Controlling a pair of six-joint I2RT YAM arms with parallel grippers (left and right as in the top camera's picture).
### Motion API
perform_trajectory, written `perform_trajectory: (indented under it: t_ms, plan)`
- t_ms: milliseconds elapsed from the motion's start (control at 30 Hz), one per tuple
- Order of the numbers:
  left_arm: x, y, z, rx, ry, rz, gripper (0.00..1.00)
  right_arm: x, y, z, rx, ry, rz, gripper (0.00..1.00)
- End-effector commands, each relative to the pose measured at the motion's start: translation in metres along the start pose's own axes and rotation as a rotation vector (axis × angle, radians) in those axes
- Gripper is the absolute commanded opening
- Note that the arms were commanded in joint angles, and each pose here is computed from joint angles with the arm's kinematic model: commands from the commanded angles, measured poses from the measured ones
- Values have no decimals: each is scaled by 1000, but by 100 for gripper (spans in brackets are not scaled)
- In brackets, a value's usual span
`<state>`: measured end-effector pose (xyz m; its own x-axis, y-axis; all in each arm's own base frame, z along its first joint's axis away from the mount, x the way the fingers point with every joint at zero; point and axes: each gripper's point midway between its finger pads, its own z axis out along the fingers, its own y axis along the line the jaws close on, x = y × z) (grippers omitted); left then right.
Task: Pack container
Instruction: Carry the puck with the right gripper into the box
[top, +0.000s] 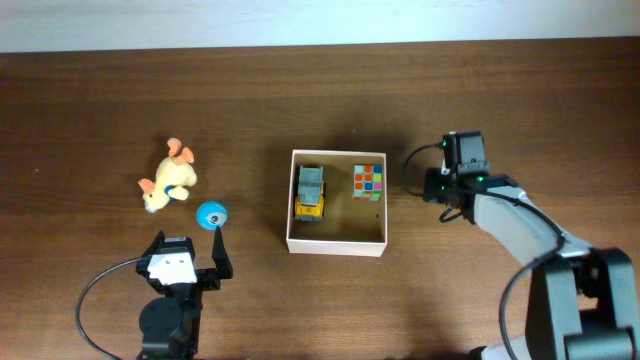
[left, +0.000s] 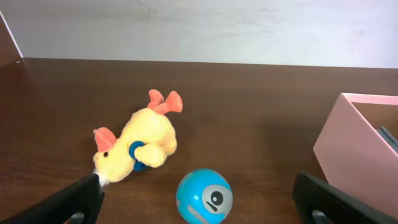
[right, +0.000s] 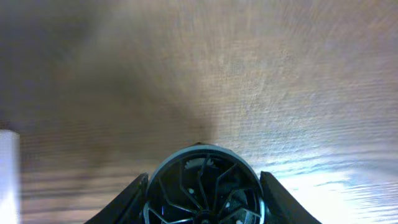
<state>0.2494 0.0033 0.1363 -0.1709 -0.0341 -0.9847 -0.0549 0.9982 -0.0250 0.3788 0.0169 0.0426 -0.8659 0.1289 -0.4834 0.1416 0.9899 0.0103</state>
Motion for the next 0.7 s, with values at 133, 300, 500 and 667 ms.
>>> perform_trajectory:
  t_ms: [133, 300, 500, 667]
  plan:
    - [1, 0, 0, 3, -1, 18, 99, -48, 14, -52, -53, -125, 3, 43]
    - [1, 0, 0, 3, -1, 18, 99, -58, 42, -78, -102, -165, -50, 44]
    - [1, 0, 0, 3, -1, 18, 99, -56, 106, -108, -211, -213, -173, 44]
    - [1, 0, 0, 3, -1, 18, 99, -45, 146, -121, -280, -233, -249, 44]
